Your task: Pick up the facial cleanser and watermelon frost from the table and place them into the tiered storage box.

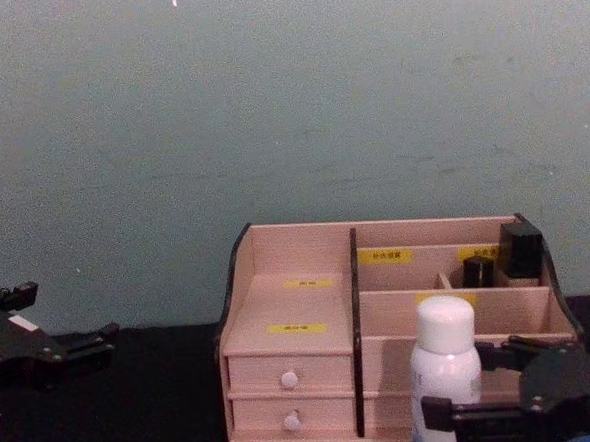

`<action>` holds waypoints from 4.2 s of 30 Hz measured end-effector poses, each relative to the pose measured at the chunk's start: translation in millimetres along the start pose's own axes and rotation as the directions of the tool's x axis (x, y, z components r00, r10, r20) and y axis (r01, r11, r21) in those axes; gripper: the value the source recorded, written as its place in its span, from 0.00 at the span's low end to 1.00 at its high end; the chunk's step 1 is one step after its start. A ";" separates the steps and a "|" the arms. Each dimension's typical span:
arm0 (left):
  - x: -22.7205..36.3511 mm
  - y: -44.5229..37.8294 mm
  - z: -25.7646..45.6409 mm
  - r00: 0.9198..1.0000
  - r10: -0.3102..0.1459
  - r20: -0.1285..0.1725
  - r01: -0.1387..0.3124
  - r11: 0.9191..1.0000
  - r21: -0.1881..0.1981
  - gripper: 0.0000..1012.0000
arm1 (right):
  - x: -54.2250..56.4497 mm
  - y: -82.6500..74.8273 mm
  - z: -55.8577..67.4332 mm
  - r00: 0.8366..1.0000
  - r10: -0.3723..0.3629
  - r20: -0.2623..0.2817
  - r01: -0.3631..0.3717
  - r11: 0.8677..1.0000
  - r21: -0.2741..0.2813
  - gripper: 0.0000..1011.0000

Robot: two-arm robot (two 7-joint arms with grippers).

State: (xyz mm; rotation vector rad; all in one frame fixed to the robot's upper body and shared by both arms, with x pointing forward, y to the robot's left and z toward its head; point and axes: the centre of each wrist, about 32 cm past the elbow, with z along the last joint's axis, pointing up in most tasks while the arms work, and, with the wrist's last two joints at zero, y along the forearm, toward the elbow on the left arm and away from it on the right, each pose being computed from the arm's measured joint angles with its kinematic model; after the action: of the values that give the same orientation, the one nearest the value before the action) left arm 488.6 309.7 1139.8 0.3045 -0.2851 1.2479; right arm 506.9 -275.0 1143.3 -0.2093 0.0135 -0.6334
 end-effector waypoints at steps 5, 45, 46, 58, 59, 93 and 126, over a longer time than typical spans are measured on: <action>0.0 0.0 0.0 1.000 0.000 0.000 0.000 1.000 0.000 0.99 | 2.6 3.6 -0.7 1.000 0.000 -0.006 0.000 1.000 -0.003 0.99; 0.0 0.0 0.0 1.000 0.000 0.000 0.000 1.000 0.000 0.99 | 8.1 10.8 1.2 0.999 0.021 -0.033 -0.022 0.999 -0.024 0.99; 0.0 0.0 0.0 1.000 0.000 0.000 0.000 1.000 0.000 0.99 | 8.1 10.8 1.2 0.999 0.021 -0.034 -0.022 0.999 -0.024 0.99; 0.0 0.0 0.0 1.000 0.000 0.000 0.000 1.000 0.000 0.99 | 7.9 10.7 1.1 0.999 0.021 -0.034 -0.022 0.999 -0.023 0.70; 0.0 0.0 0.0 1.000 0.000 0.000 0.000 1.000 0.000 0.99 | 7.9 10.7 1.1 0.999 0.021 -0.034 -0.022 0.999 -0.023 0.64; 0.0 0.0 0.0 1.000 0.000 0.000 0.000 1.000 0.000 0.99 | 16.0 -6.8 30.8 0.996 0.073 -0.054 -0.073 0.997 -0.011 0.59; 0.0 0.0 0.0 1.000 0.000 0.000 0.000 1.000 0.000 0.99 | 64.8 47.1 93.8 0.983 -0.182 0.027 0.177 0.976 0.126 0.59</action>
State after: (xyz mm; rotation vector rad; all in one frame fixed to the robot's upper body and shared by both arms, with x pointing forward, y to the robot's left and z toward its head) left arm 488.6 309.7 1139.8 0.3045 -0.2851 1.2480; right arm 594.0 -258.3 1229.2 -0.1038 -0.0819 -0.8078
